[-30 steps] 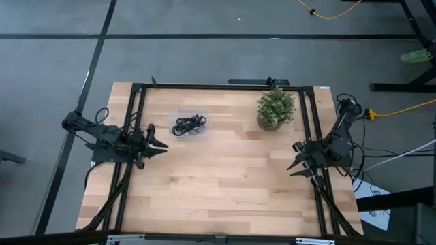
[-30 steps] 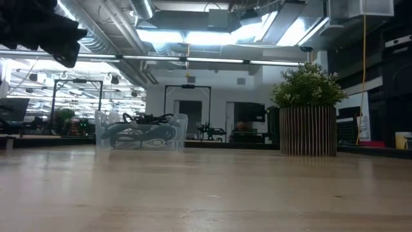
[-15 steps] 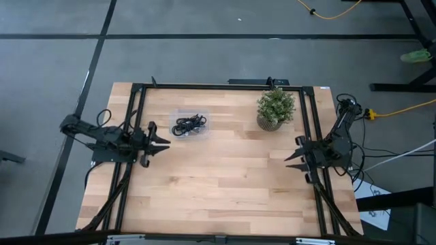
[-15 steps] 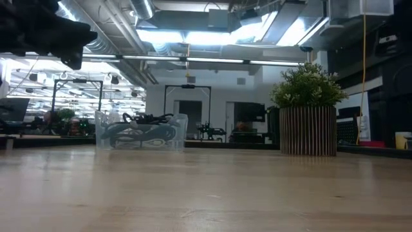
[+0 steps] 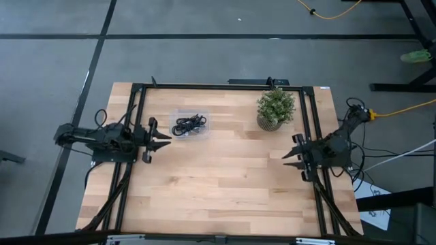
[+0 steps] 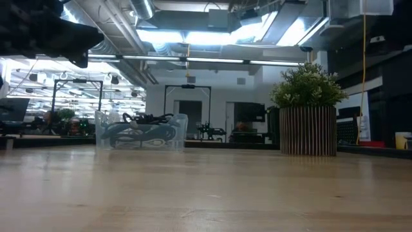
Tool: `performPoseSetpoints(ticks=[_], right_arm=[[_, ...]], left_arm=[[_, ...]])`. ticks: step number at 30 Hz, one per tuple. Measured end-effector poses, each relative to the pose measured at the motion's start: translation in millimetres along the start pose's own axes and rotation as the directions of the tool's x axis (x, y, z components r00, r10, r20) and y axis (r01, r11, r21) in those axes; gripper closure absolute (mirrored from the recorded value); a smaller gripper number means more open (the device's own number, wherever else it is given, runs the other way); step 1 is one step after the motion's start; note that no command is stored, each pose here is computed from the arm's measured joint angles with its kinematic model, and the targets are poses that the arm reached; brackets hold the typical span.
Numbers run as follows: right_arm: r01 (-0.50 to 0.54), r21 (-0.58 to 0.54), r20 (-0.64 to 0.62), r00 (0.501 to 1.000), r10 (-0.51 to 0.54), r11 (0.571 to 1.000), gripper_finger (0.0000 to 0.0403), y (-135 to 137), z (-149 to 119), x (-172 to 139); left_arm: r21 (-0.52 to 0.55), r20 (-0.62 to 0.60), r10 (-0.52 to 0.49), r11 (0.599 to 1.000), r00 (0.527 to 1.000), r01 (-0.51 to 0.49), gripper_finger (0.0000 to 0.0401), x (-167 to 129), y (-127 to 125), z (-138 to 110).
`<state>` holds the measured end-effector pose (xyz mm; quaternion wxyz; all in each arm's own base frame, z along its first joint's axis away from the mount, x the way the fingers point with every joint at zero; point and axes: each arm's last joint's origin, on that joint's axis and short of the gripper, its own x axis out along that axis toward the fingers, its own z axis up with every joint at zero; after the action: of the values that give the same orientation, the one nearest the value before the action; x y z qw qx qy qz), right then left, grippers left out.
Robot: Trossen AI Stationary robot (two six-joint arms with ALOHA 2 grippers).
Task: Pick and place USB-C Cables
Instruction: Return to Home Position
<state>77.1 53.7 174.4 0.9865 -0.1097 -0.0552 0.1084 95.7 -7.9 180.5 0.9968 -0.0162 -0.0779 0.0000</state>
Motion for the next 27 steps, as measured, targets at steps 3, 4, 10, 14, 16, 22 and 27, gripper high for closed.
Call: performPoseSetpoints(ticks=[3,4,10,14,16,22,27], right_arm=[[-0.069,0.023,0.056,0.996,0.068,0.997,0.0297,-3,3,2],[-0.100,0.033,0.078,0.992,0.097,0.994,0.0297,-4,4,3],[-0.176,0.156,0.110,0.981,0.160,0.972,0.0297,-12,3,6],[-0.198,0.150,0.149,0.973,0.176,0.969,0.0297,-18,4,7],[-0.207,0.114,0.166,0.968,0.187,0.972,0.0297,-22,5,8],[-0.090,0.168,0.048,0.995,0.083,0.982,0.0297,-34,-7,9],[0.006,0.243,-0.042,0.999,0.004,0.970,0.0297,-42,-15,9]], left_arm=[[-0.006,0.002,0.003,1.000,1.000,-0.003,0.0322,0,2,0],[-0.012,0.002,0.003,1.000,1.000,-0.003,0.0322,0,3,0],[-0.049,0.001,-0.033,0.998,0.999,0.033,0.0322,0,6,0],[-0.105,-0.005,-0.040,0.994,0.999,0.040,0.0322,0,8,0],[-0.137,-0.023,-0.021,0.990,1.000,0.018,0.0322,1,10,-2],[-0.181,-0.091,0.013,0.983,0.996,-0.030,0.0322,0,14,-8],[-0.192,-0.119,0.020,0.980,0.993,-0.043,0.0322,0,15,-11]])
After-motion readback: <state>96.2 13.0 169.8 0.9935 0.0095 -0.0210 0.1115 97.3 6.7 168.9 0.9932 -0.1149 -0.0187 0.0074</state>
